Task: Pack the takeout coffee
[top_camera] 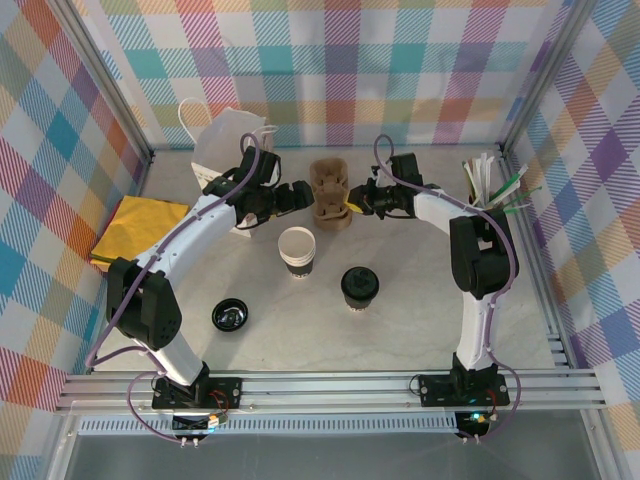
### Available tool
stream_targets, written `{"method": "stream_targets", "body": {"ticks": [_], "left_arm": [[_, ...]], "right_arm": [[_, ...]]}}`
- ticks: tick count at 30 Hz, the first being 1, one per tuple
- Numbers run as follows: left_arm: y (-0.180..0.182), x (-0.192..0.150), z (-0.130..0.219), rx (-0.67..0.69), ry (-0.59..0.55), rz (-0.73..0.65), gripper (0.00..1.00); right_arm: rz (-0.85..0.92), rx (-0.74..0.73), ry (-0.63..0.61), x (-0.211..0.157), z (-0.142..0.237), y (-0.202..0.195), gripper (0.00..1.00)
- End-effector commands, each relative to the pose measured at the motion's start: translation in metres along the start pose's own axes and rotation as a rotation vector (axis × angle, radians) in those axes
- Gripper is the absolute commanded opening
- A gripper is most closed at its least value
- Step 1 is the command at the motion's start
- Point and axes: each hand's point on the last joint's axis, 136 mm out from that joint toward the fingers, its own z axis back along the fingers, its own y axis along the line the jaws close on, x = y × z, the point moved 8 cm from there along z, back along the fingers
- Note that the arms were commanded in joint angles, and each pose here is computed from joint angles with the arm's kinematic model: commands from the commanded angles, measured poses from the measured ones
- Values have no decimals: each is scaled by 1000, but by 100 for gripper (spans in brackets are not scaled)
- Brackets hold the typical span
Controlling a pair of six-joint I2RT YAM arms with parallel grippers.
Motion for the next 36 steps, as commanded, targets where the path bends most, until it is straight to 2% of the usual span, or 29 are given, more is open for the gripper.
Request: {"method": "stream_targets", "body": {"ticks": [1,10,21,31,36], "left_arm": [[-9,2,16,-29,-30,-25,90],[-10,4,27,-25,-55,-31,90],[-14,12,53,15,-99,-65,90],[-3,42,123,320,-240,-245,88],[2,53,141,456,-317,-344,81]], "right_arm": [[36,40,-5,0,5,7,6],[87,140,-54,-3,28,30,0],[160,216,-100,-8,56,61,1],[220,202,-143,-26,92,92,2],[243,183,-155,-40,108,100,2]]}}
